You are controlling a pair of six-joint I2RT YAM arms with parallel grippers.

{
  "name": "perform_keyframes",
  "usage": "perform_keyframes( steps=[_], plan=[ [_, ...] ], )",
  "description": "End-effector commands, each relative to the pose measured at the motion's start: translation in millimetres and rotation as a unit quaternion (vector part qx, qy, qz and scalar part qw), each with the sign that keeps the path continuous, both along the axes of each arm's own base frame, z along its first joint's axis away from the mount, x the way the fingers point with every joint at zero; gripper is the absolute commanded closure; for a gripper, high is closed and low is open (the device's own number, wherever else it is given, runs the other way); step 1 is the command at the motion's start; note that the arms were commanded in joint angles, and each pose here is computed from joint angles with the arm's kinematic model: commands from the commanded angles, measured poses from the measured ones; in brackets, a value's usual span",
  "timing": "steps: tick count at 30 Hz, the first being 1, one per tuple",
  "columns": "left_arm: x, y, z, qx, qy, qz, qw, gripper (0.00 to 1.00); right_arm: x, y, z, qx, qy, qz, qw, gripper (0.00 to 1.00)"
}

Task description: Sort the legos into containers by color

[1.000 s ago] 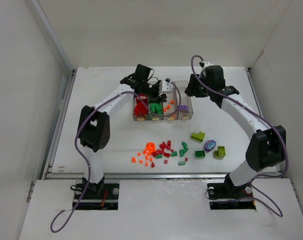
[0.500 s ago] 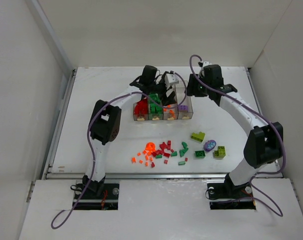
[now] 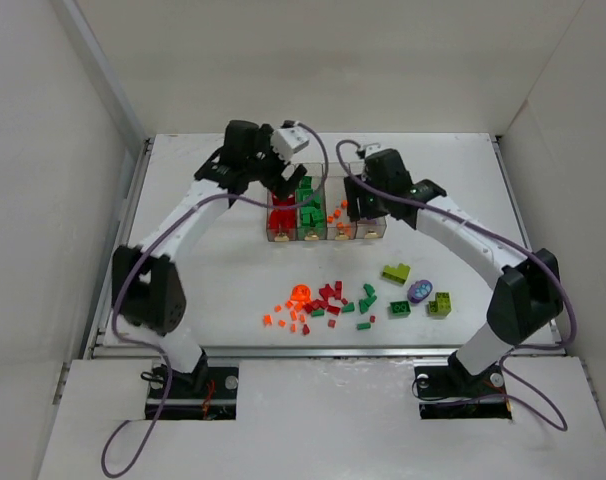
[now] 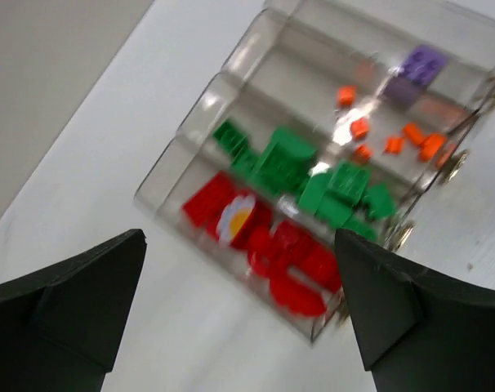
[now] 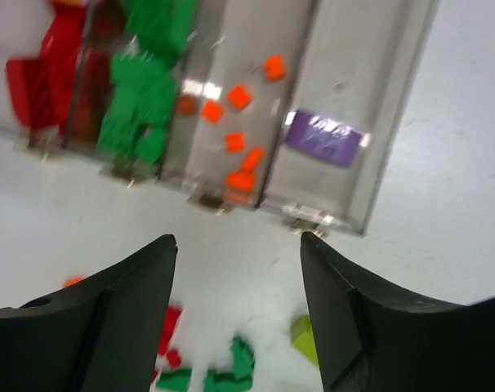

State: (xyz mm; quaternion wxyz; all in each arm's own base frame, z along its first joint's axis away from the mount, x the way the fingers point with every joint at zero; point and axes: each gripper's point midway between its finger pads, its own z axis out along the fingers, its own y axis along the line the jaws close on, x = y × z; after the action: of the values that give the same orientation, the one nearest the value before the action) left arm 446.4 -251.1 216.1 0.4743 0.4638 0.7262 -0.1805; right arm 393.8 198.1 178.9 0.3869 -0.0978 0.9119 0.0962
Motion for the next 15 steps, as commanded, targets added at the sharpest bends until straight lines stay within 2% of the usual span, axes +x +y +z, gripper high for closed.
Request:
perform_keyframes(
  steps=[1,2,3,4,5,6,7,8,9,11,13,15],
  plan=[
    [-36.4,82.5,-1.5,0.082,0.001,0.174,0.981,0.00,-44.6,5.2,10.7,-0.033,0.000,0.022,0.999,0.32],
    [-41.8,107.4,-5.0,0.103,-0.008,0.232,0.967,0.00,-52.8,11.4,8.5,-0.019,0.004,0.027,0.999,0.30],
    [-57.9,121.3,9.9,0.076,-0.016,0.275,0.958,0.00,-64.6,27.7,7.3,0.003,0.008,0.054,0.999,0.29],
    [-69.2,131.3,4.9,0.073,-0.010,0.299,0.951,0.00,-76.7,31.5,-0.3,0.010,0.018,0.064,0.998,0.29],
    [-86.0,141.6,-18.5,0.076,0.015,0.323,0.943,0.00,-85.3,38.3,-6.3,0.020,0.032,0.066,0.997,0.29],
    [-97.0,154.3,-9.8,0.024,0.028,0.389,0.921,0.00,-94.9,51.1,-8.7,0.024,0.034,0.081,0.996,0.29],
    [-102.1,158.6,-9.4,0.024,0.024,0.394,0.919,0.00,-101.0,58.4,-8.7,0.027,0.036,0.088,0.995,0.29],
    [-110.6,165.0,-16.0,-0.019,0.063,0.438,0.897,0.00,-106.5,61.8,-20.1,0.018,0.047,0.089,0.995,0.29],
    [-119.1,166.2,-26.5,-0.043,0.094,0.449,0.888,0.00,-111.8,68.7,-24.5,0.021,0.056,0.090,0.994,0.29],
    [-124.4,186.8,-17.6,-0.109,0.098,0.478,0.866,0.00,-123.3,86.5,-35.6,0.021,0.071,0.111,0.991,0.30],
    [-130.3,202.6,-30.4,-0.132,0.106,0.510,0.843,0.00,-129.9,100.8,-44.4,0.017,0.074,0.128,0.989,0.30],
    [-133.1,215.0,-33.7,-0.145,0.096,0.528,0.831,0.00,-133.9,126.7,-55.4,0.016,0.080,0.162,0.983,0.29]
  ],
)
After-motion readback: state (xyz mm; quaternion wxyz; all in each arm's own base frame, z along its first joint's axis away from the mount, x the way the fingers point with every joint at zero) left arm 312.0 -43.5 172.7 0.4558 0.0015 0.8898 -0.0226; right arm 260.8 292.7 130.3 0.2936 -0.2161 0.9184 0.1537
